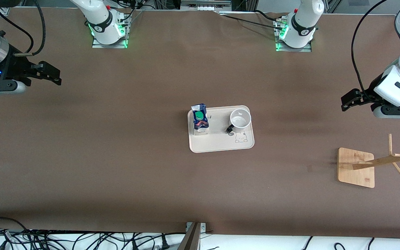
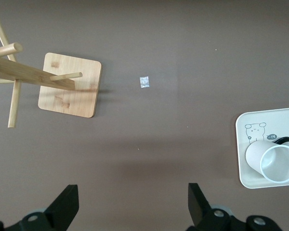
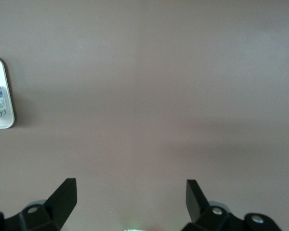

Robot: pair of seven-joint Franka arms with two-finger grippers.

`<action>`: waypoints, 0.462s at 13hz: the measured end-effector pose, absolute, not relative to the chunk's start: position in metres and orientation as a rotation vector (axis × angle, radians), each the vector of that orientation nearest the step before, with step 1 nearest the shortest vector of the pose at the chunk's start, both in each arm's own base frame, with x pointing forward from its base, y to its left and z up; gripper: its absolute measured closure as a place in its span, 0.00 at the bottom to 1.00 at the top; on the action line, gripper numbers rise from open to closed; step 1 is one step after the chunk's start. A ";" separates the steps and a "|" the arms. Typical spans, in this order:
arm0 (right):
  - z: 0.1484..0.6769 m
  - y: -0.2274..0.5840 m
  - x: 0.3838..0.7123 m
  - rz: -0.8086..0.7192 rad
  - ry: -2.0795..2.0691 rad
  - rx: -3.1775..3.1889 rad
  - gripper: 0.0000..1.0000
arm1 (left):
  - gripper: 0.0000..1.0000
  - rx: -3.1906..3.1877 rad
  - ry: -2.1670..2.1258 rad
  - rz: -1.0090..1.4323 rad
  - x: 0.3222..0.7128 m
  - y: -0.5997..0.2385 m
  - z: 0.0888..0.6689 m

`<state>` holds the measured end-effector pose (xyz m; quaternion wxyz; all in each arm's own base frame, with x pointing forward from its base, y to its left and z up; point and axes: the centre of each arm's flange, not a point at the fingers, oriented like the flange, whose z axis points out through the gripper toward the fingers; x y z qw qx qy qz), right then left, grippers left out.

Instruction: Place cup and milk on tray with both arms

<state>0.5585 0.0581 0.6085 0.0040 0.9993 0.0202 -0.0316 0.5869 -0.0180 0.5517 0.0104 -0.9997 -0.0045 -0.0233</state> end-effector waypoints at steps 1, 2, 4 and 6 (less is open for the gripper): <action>0.611 0.057 0.559 -0.088 0.062 3.123 0.00 | 0.00 -3.120 -0.017 -0.073 0.587 -0.017 0.552; 0.613 0.057 0.559 -0.083 0.062 3.120 0.00 | 0.00 -3.120 -0.019 -0.073 0.587 -0.016 0.552; 0.610 0.056 0.561 -0.090 0.059 3.120 0.00 | 0.00 -3.120 -0.022 -0.073 0.587 -0.015 0.552; 0.600 0.056 0.566 -0.117 0.063 3.118 0.00 | 0.00 -3.120 -0.027 -0.073 0.587 -0.013 0.552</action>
